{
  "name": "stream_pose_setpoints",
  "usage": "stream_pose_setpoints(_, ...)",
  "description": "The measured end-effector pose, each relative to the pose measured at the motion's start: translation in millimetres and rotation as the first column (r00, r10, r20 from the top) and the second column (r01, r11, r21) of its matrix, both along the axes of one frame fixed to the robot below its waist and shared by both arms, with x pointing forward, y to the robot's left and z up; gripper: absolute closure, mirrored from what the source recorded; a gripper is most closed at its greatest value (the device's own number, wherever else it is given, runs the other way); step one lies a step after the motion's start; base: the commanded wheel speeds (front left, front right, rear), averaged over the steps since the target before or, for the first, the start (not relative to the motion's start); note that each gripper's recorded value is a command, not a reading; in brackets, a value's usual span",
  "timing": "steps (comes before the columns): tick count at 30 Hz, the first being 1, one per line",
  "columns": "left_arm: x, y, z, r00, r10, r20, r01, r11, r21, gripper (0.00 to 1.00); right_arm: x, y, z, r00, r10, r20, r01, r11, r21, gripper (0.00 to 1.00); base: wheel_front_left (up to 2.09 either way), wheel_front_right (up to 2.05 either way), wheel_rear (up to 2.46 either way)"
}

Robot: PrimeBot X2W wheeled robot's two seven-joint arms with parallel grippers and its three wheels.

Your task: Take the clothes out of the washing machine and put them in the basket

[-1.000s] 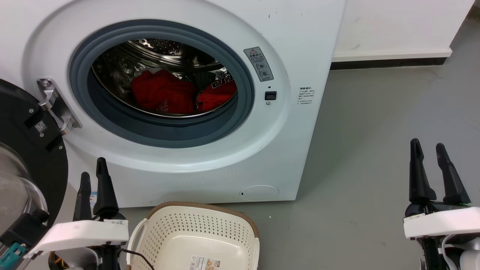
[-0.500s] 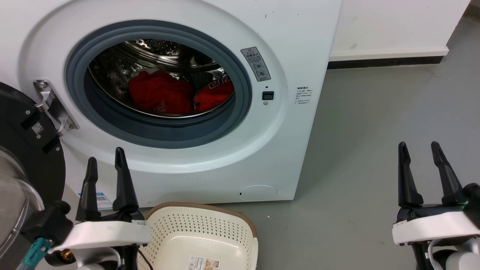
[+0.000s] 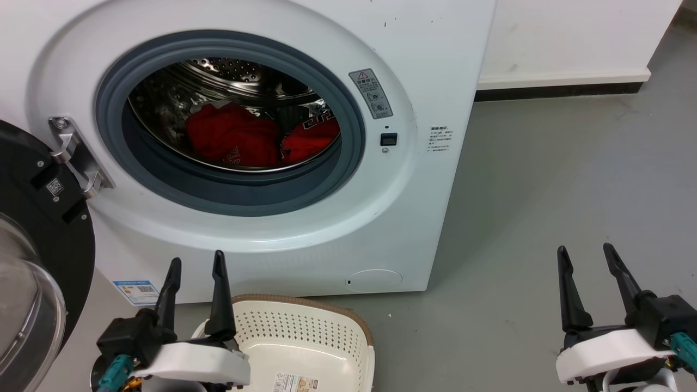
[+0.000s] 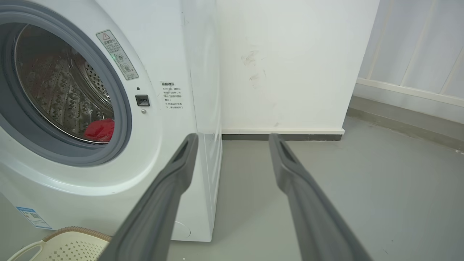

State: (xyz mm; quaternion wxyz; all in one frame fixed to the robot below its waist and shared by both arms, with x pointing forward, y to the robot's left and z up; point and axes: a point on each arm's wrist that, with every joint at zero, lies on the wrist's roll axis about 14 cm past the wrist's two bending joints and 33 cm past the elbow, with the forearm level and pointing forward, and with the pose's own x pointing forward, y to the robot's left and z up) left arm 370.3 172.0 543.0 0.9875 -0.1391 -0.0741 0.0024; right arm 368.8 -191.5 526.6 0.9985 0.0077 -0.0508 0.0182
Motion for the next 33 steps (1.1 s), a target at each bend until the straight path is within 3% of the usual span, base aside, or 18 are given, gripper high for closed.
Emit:
stream_pose_setpoints(15,-3,-23,-18,0.996,-0.081,-0.031,0.085,0.976,0.202,0.00,-1,4,6,0.999,0.015,0.034,-0.010,0.990,-0.141,0.00,0.00,0.00,0.00)
stream_pose_setpoints(26,-4,-24,-17,0.996,-0.088,-0.012,0.089,0.969,0.231,0.00,-1,12,8,0.998,0.043,0.048,-0.031,0.971,-0.236,0.00,0.00,0.00,0.00)
stream_pose_setpoints(33,-5,-27,-19,0.995,-0.103,-0.009,0.102,0.955,0.277,0.00,-1,6,-1,0.999,0.024,0.034,-0.020,0.992,-0.121,0.00,0.00,0.00,0.00)
